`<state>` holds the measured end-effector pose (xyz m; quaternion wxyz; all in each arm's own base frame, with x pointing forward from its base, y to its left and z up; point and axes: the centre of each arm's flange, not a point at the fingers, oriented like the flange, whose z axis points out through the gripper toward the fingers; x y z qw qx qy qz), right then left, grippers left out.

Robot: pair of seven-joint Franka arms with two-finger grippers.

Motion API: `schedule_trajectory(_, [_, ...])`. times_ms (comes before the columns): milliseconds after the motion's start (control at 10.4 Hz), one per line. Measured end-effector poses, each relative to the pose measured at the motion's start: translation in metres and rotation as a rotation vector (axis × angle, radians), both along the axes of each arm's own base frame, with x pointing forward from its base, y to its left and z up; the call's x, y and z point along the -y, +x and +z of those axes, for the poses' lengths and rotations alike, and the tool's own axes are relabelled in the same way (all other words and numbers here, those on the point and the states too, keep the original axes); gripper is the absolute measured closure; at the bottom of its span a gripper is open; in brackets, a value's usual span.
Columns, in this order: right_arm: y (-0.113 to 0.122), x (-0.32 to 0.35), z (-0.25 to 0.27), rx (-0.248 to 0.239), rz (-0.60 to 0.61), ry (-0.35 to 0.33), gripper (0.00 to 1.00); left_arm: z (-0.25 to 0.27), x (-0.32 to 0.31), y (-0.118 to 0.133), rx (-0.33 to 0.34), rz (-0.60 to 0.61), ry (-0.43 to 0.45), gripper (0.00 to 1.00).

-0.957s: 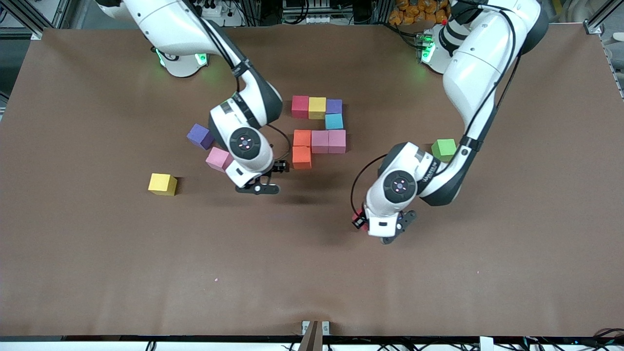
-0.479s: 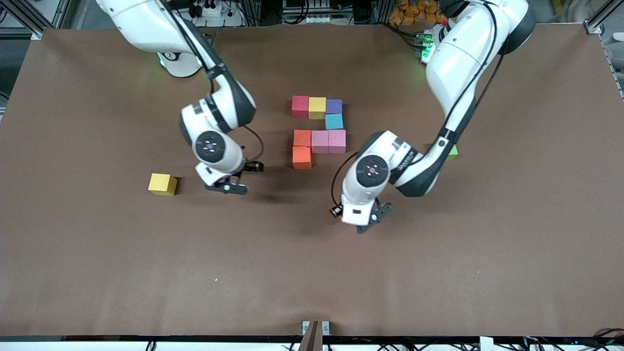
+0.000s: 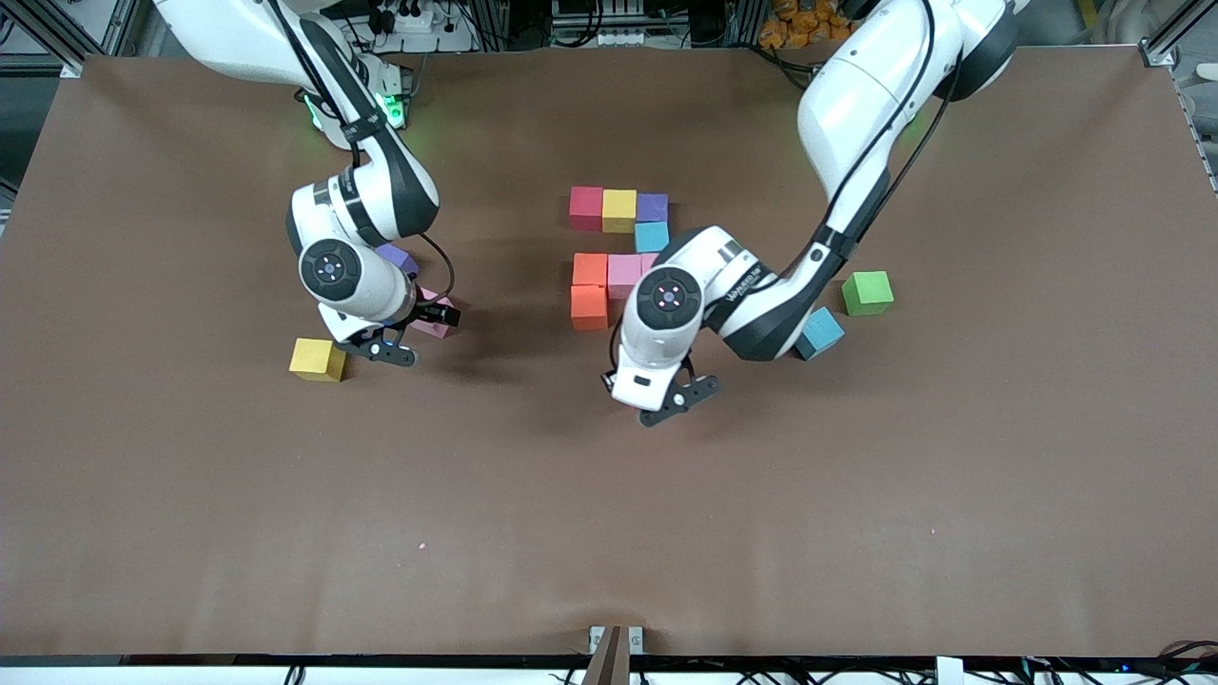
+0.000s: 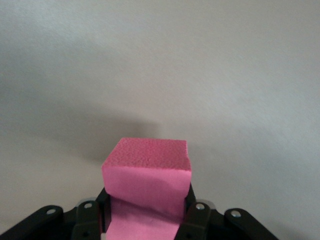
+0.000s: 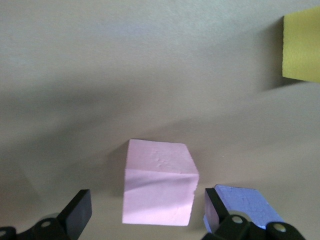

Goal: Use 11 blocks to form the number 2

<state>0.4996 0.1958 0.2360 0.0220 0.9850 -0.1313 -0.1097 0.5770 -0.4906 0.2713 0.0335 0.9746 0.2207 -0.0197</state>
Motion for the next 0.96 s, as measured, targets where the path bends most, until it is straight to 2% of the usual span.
schedule_trajectory(670, [-0.017, 0.016, -0.026, 0.026, -0.051, 0.021, 0.0, -0.008, 0.038, -0.025, 0.001, -0.113, -0.009, 0.45])
schedule_trajectory(957, [-0.017, 0.015, -0.03, 0.026, -0.076, 0.035, 0.0, -0.008, 0.041, -0.026, 0.007, -0.179, -0.013, 0.45])
